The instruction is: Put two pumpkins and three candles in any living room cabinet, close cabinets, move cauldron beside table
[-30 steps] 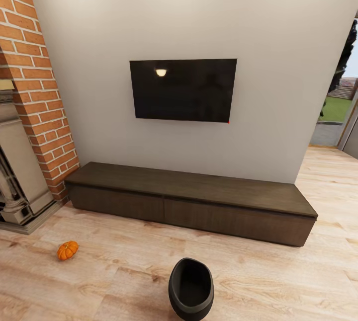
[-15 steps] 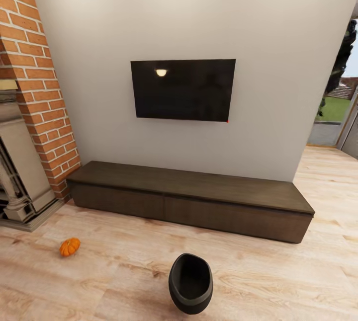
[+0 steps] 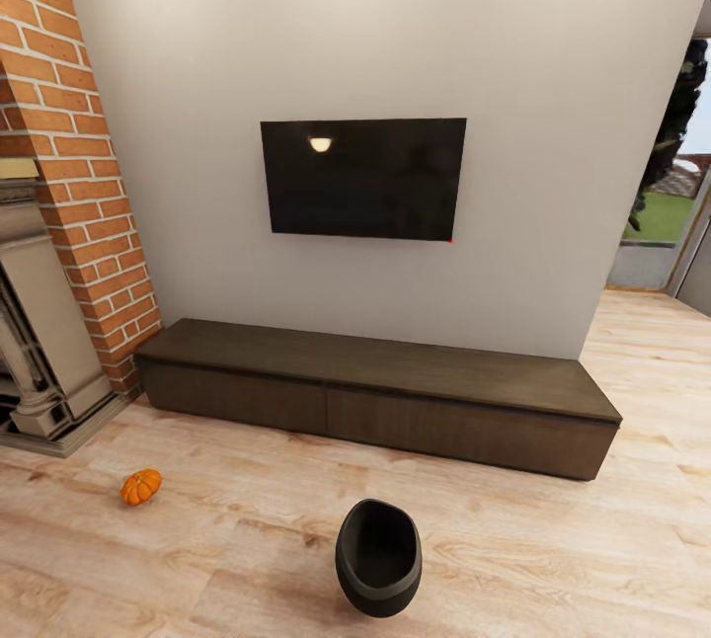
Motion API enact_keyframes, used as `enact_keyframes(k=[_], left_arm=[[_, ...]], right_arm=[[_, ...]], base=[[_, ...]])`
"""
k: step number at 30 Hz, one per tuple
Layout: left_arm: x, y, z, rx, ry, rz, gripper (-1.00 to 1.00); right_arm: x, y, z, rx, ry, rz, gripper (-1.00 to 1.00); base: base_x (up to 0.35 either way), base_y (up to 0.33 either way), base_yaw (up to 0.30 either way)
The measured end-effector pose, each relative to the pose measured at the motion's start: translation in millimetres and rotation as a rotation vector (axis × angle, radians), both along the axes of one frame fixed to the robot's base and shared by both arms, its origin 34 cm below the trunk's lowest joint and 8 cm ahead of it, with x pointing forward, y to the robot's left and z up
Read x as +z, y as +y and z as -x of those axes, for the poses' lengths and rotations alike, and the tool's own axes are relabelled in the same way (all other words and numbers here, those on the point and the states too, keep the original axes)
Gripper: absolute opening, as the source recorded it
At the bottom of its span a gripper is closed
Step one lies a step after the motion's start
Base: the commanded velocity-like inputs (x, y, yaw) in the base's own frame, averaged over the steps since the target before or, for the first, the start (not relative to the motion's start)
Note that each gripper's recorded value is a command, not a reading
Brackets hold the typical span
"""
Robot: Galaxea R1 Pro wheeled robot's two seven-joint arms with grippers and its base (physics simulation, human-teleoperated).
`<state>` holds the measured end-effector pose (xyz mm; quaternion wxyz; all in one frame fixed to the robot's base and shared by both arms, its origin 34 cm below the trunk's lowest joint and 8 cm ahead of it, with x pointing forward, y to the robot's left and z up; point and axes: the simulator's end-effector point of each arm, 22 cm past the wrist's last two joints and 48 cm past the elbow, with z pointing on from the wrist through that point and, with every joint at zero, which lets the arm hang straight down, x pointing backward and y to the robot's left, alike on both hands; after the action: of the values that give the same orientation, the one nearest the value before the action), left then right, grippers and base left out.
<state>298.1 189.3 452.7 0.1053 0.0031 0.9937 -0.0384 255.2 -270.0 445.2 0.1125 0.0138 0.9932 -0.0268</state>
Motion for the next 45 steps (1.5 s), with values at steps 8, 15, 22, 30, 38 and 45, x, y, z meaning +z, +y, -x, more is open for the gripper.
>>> enact_keyframes(k=[8,15,22,30,38,45], left_arm=[[100.4,-35.4,-167.3,0.056,-0.067,0.08,1.0],[214.3,-53.0,-338.3,0.046,-0.195,0.085,1.0],[273.4,-51.4,-425.2,0.068,-0.316,0.078,1.0],[296.7,-63.0,-437.4,-0.044,-0.331,0.011,1.0],[235.8,-87.3,-400.5,-0.224,-0.334,0.042,1.0],[228.9,-98.9,-392.5,-0.251,-0.341,0.103,1.0]], right_arm=[[60.4,30.5,-160.0,-0.1,-0.05,0.104,1.0],[148.9,80.1,-326.1,-0.061,-0.101,0.081,1.0],[194.6,82.1,-389.7,-0.067,-0.19,0.074,1.0],[211.8,85.9,-404.8,-0.067,-0.177,0.055,1.0],[207.1,132.9,-407.0,-0.135,-0.2,-0.192,1.0],[197.1,129.8,-399.7,-0.151,-0.202,-0.178,1.0]], base=[[0.0,0.0,0.0],[0.0,0.0,0.0],[0.0,0.0,0.0],[0.0,0.0,0.0],[0.0,0.0,0.0],[0.0,0.0,0.0]])
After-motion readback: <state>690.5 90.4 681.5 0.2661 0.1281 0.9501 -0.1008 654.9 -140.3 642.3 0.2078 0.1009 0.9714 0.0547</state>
